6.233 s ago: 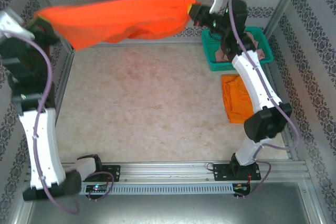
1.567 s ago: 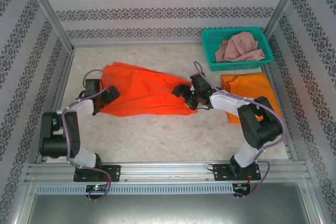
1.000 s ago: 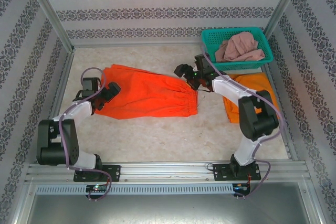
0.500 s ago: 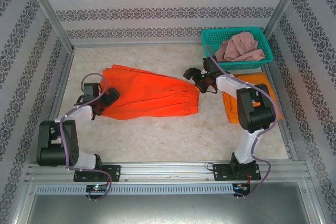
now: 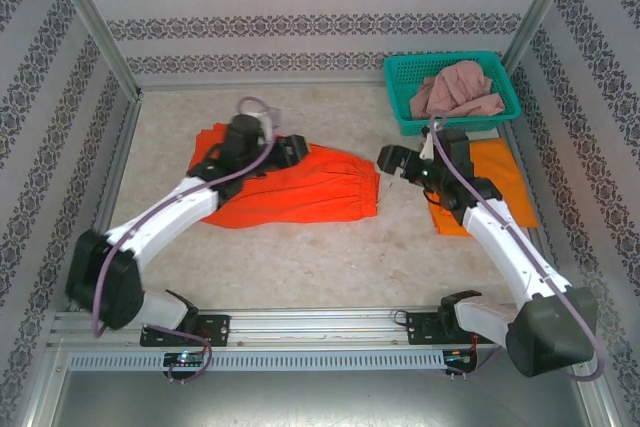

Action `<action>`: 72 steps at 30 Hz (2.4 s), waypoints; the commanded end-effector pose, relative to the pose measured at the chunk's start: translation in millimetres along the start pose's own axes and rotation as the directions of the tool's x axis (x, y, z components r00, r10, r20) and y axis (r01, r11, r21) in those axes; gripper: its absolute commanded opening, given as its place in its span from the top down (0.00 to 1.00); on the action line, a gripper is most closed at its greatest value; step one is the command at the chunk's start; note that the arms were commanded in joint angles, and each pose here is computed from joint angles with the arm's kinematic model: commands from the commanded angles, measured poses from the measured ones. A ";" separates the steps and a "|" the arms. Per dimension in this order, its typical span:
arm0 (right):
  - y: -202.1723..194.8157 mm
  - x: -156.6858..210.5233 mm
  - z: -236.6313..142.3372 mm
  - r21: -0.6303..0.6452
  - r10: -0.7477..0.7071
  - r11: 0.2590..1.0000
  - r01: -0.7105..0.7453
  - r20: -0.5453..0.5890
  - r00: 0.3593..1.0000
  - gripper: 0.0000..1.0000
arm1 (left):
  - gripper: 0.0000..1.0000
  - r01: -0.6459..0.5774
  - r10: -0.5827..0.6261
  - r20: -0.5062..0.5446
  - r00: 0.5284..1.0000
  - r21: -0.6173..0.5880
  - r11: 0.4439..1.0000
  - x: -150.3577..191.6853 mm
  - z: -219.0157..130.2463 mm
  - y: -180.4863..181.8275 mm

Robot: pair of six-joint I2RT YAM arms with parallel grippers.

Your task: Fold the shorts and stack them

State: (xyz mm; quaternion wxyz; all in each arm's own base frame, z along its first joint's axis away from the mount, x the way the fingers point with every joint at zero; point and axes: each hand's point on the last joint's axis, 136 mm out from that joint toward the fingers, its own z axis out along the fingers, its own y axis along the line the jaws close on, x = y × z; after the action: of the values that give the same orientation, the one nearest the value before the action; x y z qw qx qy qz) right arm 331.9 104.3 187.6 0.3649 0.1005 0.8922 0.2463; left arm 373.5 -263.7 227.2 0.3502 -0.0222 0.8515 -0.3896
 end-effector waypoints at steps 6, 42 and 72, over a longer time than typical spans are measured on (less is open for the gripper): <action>-31.8 49.8 21.3 0.013 0.075 0.997 -0.073 -0.173 0.982 0.04 | 0.79 0.070 -0.073 -0.231 0.970 -0.022 0.997 84.4 116.3 -3.6; -26.5 93.1 135.5 0.068 0.273 0.960 -0.271 -0.434 0.859 0.34 | 0.89 0.138 -0.217 -0.288 0.933 -0.273 0.952 175.4 138.2 114.2; -31.8 111.9 150.3 0.109 0.245 0.969 -0.220 -0.476 0.845 0.39 | 0.89 0.159 -0.240 -0.295 0.925 -0.272 0.949 179.8 142.1 118.3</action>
State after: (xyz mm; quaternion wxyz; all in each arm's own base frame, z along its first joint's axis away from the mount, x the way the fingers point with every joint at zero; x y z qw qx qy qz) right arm 366.1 164.1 30.3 0.1241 0.1546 0.9375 0.2860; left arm 371.9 -351.0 25.4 0.2057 -0.0643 0.9056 -0.3653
